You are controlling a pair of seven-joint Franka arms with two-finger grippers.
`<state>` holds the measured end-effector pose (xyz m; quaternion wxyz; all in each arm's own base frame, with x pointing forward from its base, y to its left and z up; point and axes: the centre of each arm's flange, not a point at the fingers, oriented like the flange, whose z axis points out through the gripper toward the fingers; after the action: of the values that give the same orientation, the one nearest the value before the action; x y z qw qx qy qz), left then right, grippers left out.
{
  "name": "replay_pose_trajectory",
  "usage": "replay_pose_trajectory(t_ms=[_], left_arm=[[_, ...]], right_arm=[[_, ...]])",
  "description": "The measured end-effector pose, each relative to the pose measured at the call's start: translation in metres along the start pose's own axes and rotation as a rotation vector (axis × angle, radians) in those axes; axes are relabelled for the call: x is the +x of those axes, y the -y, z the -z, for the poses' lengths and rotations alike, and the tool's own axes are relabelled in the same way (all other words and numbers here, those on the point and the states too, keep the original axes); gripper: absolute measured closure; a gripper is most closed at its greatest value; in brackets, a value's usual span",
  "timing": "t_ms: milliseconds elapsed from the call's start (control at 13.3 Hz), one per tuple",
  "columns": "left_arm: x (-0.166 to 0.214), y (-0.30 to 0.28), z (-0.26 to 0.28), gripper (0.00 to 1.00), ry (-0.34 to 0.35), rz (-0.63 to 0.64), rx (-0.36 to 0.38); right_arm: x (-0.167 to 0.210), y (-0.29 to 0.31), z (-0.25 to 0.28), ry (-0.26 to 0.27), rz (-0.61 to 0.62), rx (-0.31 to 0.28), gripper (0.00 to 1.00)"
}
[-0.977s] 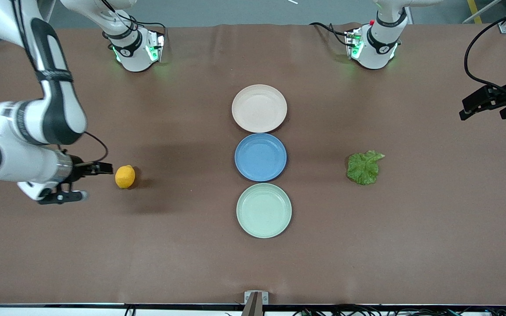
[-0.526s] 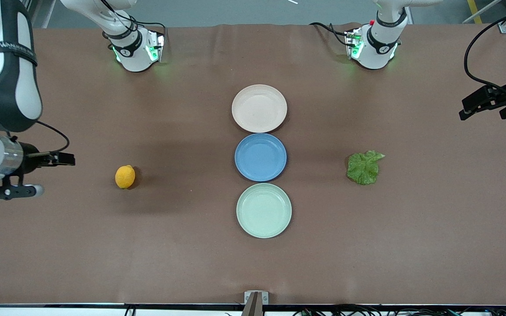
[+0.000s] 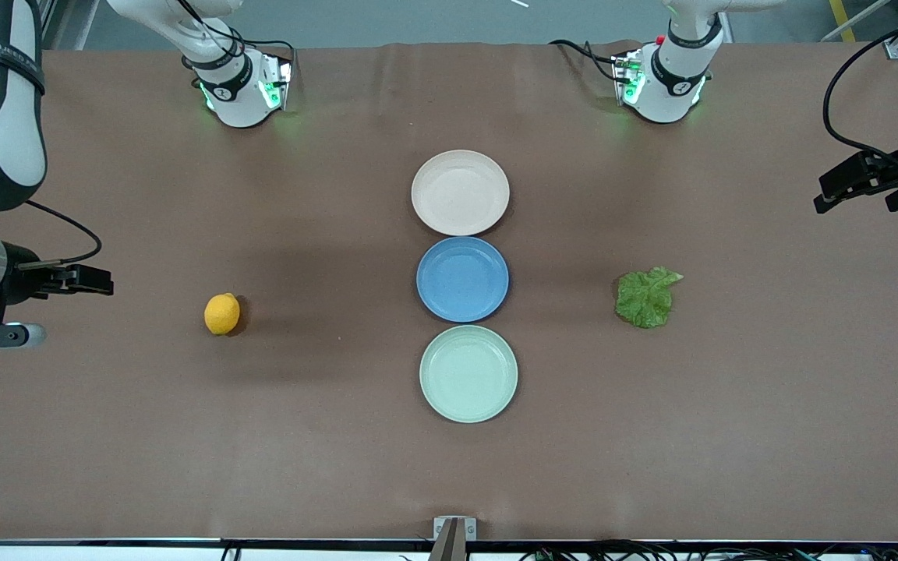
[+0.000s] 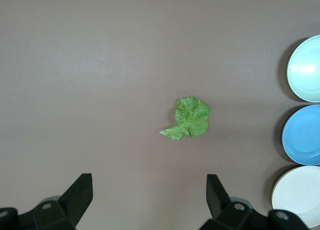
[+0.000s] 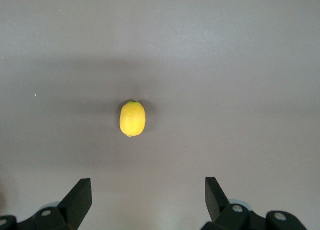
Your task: Pick lemon and lettuce from plates
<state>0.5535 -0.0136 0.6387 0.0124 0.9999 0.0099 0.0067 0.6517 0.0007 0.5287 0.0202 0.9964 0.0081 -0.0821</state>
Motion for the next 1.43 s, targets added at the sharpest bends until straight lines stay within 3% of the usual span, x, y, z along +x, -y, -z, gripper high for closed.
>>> replay_pose_trajectory(t_ms=[300,676,1052,1427], left_arm=[[0.000,0.000,0.000,0.00,0.000,0.000,0.000],[0.000,0.000,0.000,0.00,0.000,0.000,0.000],[0.000,0.000,0.000,0.00,0.000,-0.001,0.000],[0.000,0.000,0.000,0.00,0.000,-0.001,0.000]], right_arm=[[-0.005,0.017,0.007,0.016,-0.113,0.023,0.00],[-0.008,-0.008,0.015,-0.007,-0.002,0.094,0.00],[-0.013,-0.027,0.021,-0.019,0.021,0.101,0.00],[-0.055,-0.017,0.038,-0.050,0.039,0.089,0.00]])
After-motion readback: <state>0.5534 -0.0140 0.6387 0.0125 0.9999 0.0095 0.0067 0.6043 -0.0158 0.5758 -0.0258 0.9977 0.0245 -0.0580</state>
